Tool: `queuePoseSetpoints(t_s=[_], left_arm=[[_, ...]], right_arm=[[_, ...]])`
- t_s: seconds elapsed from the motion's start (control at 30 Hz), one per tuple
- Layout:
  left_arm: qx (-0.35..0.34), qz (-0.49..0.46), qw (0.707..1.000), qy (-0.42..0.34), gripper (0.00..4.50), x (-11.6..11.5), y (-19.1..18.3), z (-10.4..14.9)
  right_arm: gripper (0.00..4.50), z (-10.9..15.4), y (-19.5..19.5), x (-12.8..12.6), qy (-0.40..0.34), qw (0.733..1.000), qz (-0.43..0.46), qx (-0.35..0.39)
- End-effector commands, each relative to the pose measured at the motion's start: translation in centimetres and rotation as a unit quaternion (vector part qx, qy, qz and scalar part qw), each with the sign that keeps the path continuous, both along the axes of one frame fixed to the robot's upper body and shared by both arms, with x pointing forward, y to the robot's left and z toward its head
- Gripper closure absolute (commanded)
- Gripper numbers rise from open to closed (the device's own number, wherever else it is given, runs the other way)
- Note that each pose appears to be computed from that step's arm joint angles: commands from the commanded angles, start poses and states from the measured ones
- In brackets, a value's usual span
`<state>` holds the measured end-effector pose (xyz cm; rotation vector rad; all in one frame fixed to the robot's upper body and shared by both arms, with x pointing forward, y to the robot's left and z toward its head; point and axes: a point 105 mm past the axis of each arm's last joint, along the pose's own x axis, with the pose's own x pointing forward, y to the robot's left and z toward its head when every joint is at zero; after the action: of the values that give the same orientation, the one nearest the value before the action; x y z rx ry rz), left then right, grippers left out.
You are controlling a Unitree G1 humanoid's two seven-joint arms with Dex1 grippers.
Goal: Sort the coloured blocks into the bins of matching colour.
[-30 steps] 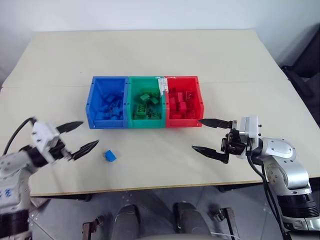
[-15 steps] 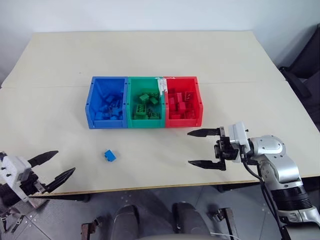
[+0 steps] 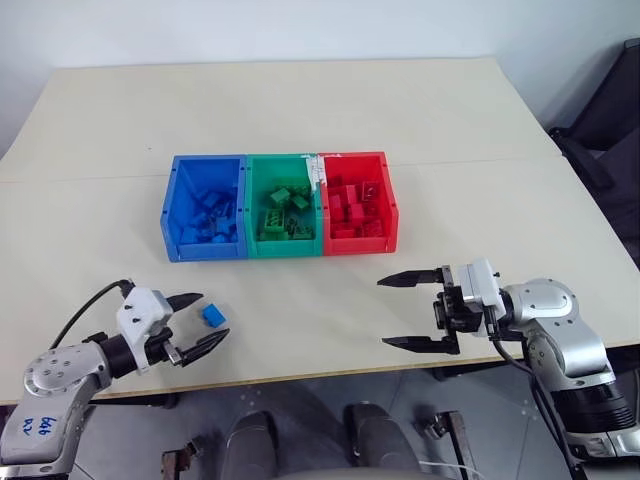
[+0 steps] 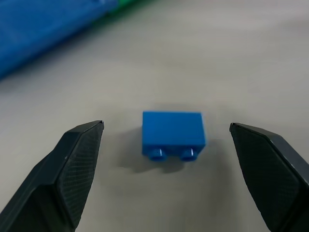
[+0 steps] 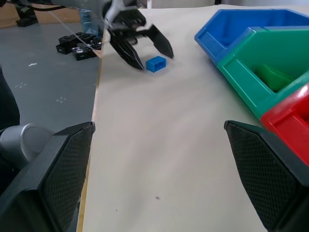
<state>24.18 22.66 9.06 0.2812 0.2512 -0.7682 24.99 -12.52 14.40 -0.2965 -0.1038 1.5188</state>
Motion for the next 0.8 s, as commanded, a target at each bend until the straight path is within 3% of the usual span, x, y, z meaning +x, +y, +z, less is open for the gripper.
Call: queuePoseSetpoints(t_s=[0.03, 0.13, 0.37, 0.5, 0.6, 0.8], left_arm=[[0.006, 0.016, 1.0, 0.007, 0.23, 0.5, 0.0, -0.7], [0.007, 0.009, 1.0, 0.016, 0.91, 0.4, -0.2, -1.0], [-0.025, 0.012, 1.0, 0.002, 3.04, 1.1, 0.1, -0.1], [-0.098, -0.035, 0.992, -0.071, 3.04, 1.5, -0.9, 4.0], [-0.116, -0.046, 0.986, -0.115, 3.04, 2.5, -1.4, 6.6], [-0.116, 0.003, 0.98, -0.161, 3.04, 7.9, -1.9, 10.5]], right_arm=[[0.0, 0.5, 0.4, -0.6, -0.017, 1.0, 0.005, 0.008], [0.0, 0.5, 0.4, -0.6, -0.018, 1.0, -0.001, 0.01], [0.0, 1.0, 0.3, -0.5, -0.031, 0.999, -0.021, 0.033], [0.0, 2.7, 0.0, 0.1, -0.044, 0.993, -0.069, 0.09], [0.0, 4.3, -0.7, 1.0, -0.053, 0.982, -0.122, 0.138], [0.0, 5.8, -1.6, 1.5, -0.076, 0.962, -0.186, 0.184]])
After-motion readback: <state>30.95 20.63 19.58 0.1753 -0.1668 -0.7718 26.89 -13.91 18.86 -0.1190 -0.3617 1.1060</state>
